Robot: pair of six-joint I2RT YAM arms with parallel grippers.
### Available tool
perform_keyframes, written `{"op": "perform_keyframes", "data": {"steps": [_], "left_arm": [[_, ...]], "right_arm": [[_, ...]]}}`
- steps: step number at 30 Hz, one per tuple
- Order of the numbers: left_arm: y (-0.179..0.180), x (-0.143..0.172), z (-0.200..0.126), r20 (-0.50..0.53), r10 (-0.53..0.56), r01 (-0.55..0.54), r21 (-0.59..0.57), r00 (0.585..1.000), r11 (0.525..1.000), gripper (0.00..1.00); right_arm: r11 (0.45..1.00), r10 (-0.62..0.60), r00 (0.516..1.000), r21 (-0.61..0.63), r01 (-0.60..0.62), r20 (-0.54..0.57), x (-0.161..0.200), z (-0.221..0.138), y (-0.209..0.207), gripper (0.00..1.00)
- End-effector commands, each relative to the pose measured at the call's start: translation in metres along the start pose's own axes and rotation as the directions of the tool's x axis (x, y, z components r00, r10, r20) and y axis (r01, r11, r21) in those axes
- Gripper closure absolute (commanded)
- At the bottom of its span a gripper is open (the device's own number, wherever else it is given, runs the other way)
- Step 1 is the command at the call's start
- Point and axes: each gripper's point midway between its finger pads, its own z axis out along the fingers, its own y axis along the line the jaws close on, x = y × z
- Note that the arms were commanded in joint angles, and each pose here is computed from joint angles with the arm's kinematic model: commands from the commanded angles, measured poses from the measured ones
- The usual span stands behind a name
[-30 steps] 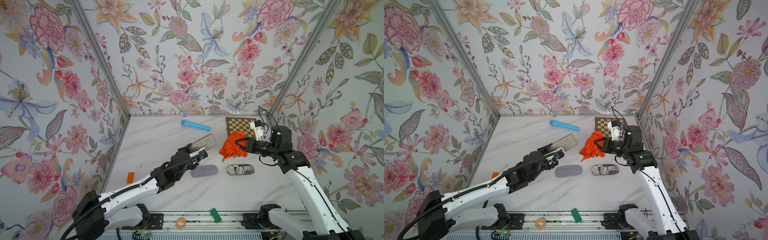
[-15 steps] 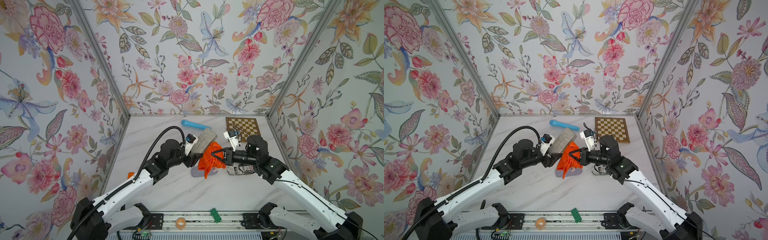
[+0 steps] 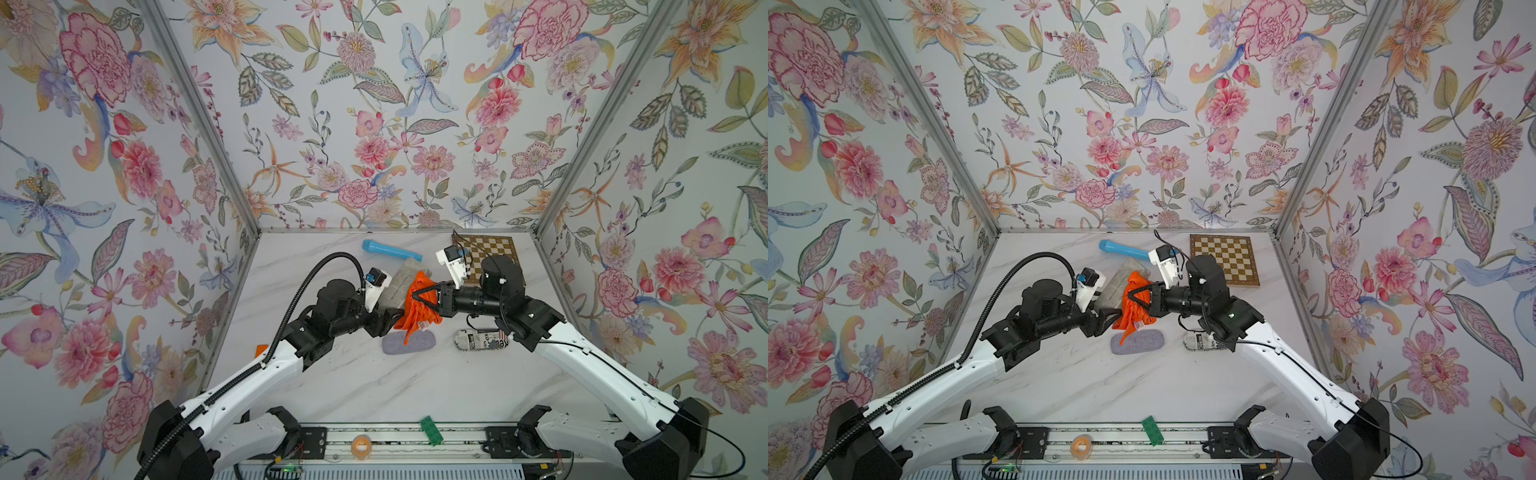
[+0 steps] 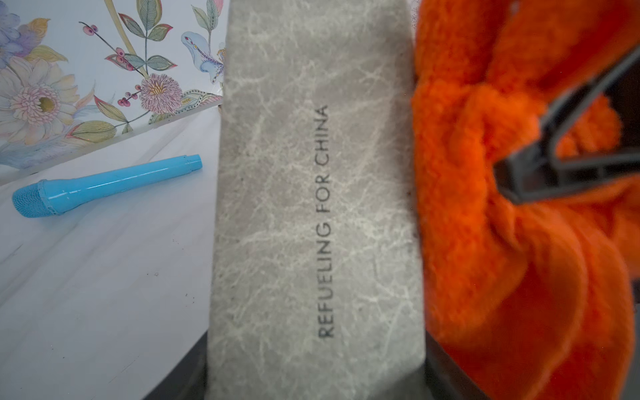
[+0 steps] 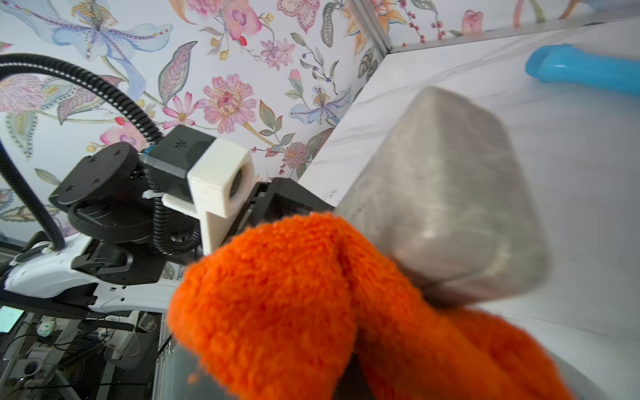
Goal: Wipe the eyeglass case
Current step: Wipe the dirt from the eyeglass case.
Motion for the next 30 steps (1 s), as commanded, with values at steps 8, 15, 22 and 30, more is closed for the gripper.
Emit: {"op": "perform_keyframes", "data": {"steps": [8, 15, 22, 30], "left_arm": [[-0.046, -0.019, -0.011, 0.070, 0.050, -0.065, 0.221, 0.996, 0.973, 0.53], [-0.050, -0.024, -0.013, 0.077, -0.041, 0.018, 0.286, 0.996, 0.958, 0.54], [-0.057, -0.027, -0.012, 0.047, -0.117, 0.089, 0.397, 0.992, 0.914, 0.54], [-0.061, -0.016, -0.017, 0.001, -0.106, 0.095, 0.418, 0.994, 0.903, 0.53]], "right_arm": [[0.972, -0.100, 0.994, 0.215, 0.090, 0.039, -0.048, -0.020, -0.061, 1.00], [0.982, -0.161, 0.987, 0.099, 0.158, 0.023, -0.017, -0.006, -0.025, 1.00], [0.976, -0.204, 0.979, 0.079, 0.205, -0.018, 0.023, 0.011, -0.026, 1.00], [0.942, -0.234, 0.970, 0.262, 0.210, 0.065, -0.039, -0.033, -0.064, 1.00]]}}
